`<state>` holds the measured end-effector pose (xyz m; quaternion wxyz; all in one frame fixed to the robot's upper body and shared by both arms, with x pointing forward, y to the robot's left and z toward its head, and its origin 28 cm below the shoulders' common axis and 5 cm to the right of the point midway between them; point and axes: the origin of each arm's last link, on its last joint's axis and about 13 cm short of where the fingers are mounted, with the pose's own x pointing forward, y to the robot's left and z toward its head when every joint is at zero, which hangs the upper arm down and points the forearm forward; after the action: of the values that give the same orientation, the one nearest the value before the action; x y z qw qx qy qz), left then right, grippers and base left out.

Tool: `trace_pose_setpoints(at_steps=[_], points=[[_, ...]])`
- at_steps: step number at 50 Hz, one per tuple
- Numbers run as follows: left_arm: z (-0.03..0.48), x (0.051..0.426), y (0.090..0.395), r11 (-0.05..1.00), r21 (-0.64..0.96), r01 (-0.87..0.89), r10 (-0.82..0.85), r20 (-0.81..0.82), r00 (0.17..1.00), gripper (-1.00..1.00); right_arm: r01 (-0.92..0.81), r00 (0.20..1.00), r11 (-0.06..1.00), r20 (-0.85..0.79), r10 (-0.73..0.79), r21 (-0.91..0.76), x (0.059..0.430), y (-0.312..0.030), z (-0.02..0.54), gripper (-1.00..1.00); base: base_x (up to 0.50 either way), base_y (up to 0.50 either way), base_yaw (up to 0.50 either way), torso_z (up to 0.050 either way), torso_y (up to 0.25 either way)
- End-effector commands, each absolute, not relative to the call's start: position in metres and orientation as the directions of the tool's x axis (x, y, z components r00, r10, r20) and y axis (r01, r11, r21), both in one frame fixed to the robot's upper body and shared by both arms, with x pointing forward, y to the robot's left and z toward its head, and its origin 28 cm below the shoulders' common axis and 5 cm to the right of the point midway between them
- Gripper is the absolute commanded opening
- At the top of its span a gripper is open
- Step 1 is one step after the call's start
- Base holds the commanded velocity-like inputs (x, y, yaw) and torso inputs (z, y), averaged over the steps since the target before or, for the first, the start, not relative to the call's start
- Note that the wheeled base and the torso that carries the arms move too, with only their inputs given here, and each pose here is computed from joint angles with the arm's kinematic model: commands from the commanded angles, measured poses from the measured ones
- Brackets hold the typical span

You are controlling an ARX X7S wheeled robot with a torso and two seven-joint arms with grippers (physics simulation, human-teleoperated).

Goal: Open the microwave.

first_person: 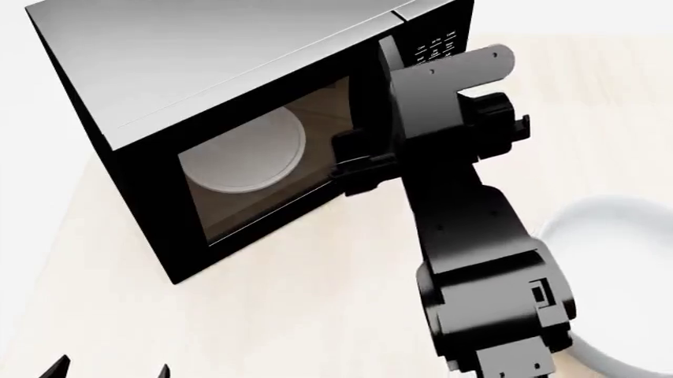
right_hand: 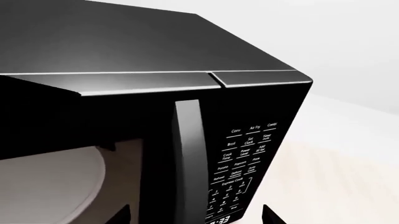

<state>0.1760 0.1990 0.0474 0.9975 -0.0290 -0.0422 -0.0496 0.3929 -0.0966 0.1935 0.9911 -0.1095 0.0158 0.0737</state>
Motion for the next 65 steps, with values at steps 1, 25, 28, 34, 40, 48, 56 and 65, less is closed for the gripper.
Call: trace_pose_setpoints(at_steps=[1, 25, 28, 34, 40, 48, 56, 65], points=[[0.047, 0.176, 0.199, 0.993, -0.054, 0.101, -0.096, 0.087, 0.991, 1.0, -0.166, 0.986, 0.96, -0.064, 0.156, -0.224, 0.401, -0.092, 0.195, 1.0, 0.0, 0.0, 0.0, 0.0, 0.0], [0.048, 0.176, 0.199, 0.993, -0.055, 0.1, -0.095, 0.088, 0.992, 1.0, -0.163, 0.984, 0.961, -0.11, 0.142, -0.222, 0.42, -0.092, 0.183, 1.0, 0.0, 0.0, 0.0, 0.0, 0.0], [0.048, 0.176, 0.199, 0.993, -0.054, 0.102, -0.097, 0.087, 0.991, 1.0, -0.166, 0.983, 0.962, -0.115, 0.143, -0.217, 0.423, -0.091, 0.181, 1.0, 0.0, 0.0, 0.0, 0.0, 0.0], [0.048, 0.176, 0.199, 0.993, -0.054, 0.101, -0.096, 0.088, 0.991, 1.0, -0.165, 0.982, 0.963, -0.122, 0.142, -0.212, 0.426, -0.091, 0.179, 1.0, 0.0, 0.0, 0.0, 0.0, 0.0], [0.048, 0.176, 0.199, 0.993, -0.054, 0.101, -0.096, 0.088, 0.991, 1.0, -0.161, 0.982, 0.966, -0.127, 0.137, -0.203, 0.427, -0.093, 0.176, 1.0, 0.0, 0.0, 0.0, 0.0, 0.0], [0.048, 0.175, 0.199, 0.993, -0.054, 0.103, -0.098, 0.09, 0.991, 1.0, -0.164, 0.983, 0.965, -0.116, 0.142, -0.204, 0.421, -0.093, 0.176, -1.0, 0.0, 0.0, 0.0, 0.0, 0.0], [0.048, 0.176, 0.199, 0.993, -0.056, 0.1, -0.095, 0.089, 0.991, 1.0, -0.166, 0.983, 0.965, -0.106, 0.147, -0.204, 0.41, -0.094, 0.175, -1.0, 0.0, 0.0, 0.0, 0.0, 0.0], [0.048, 0.176, 0.199, 0.993, -0.056, 0.1, -0.095, 0.089, 0.992, 1.0, -0.17, 0.984, 0.964, -0.091, 0.154, -0.206, 0.398, -0.095, 0.175, -1.0, 0.0, 0.0, 0.0, 0.0, 0.0]])
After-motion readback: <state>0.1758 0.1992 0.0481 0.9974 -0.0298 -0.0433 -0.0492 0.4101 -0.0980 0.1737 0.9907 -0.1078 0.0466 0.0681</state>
